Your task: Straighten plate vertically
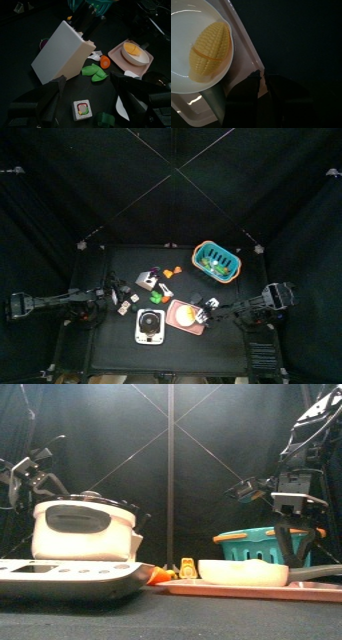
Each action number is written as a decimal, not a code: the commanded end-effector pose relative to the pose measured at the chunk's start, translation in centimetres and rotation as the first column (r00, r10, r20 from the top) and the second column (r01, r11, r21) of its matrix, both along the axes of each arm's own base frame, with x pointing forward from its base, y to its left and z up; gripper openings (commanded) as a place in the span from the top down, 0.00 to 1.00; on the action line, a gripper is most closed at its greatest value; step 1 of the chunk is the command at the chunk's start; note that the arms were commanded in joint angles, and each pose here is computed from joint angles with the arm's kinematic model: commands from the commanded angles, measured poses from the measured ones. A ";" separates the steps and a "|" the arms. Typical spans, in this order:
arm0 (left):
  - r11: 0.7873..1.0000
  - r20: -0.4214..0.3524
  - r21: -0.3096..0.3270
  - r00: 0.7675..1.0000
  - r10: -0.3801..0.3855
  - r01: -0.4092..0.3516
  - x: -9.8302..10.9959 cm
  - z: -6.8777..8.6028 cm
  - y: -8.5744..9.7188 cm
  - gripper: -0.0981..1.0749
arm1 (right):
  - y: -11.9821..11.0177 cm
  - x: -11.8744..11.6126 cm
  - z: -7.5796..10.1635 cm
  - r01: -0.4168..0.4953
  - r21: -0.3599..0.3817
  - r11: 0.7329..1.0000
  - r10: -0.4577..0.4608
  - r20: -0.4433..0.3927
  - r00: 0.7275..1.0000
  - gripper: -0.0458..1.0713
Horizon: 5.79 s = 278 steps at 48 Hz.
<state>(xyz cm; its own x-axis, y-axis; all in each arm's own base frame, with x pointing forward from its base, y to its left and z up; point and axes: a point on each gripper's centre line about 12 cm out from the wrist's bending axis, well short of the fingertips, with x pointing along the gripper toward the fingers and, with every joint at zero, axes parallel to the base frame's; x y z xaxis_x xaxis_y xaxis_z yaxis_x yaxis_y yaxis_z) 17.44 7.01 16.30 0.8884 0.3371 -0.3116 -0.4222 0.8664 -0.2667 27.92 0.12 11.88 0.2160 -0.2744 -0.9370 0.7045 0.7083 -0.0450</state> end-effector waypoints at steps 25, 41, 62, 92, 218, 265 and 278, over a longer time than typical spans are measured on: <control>1.000 0.016 0.005 1.000 0.004 -0.004 0.3 0.5 0.2 0.03 | -0.5 -0.2 -0.4 -0.006 0.017 1.000 0.005 0.037 0.999 0.42; 1.000 0.016 0.006 1.000 0.004 -0.004 0.3 0.5 0.2 0.03 | -0.6 -0.1 -0.4 0.001 0.022 1.000 -0.001 0.041 0.999 0.37; 1.000 0.016 0.005 1.000 0.004 -0.004 0.3 0.5 0.2 0.03 | -0.5 -0.1 -1.9 -0.015 0.015 1.000 0.015 -0.009 1.000 0.34; 1.000 0.004 0.002 1.000 0.004 -0.004 0.2 0.4 0.2 0.03 | -0.9 -0.4 -2.5 0.007 0.021 1.000 -0.007 -0.023 1.000 0.34; 1.000 0.004 0.004 1.000 0.003 -0.003 0.2 0.4 0.2 0.03 | -2.0 -2.8 -0.9 0.091 -0.020 0.996 -0.092 -0.083 0.992 0.48; 1.000 0.004 0.002 1.000 0.004 -0.004 0.2 0.4 0.2 0.03 | 0.5 -5.2 -0.4 0.445 0.171 0.879 -0.463 0.082 0.883 0.49; 1.000 0.005 -0.001 1.000 0.005 -0.005 0.2 0.4 0.2 0.03 | 2.0 -5.4 -0.9 0.559 0.167 0.812 -0.577 0.082 0.813 0.49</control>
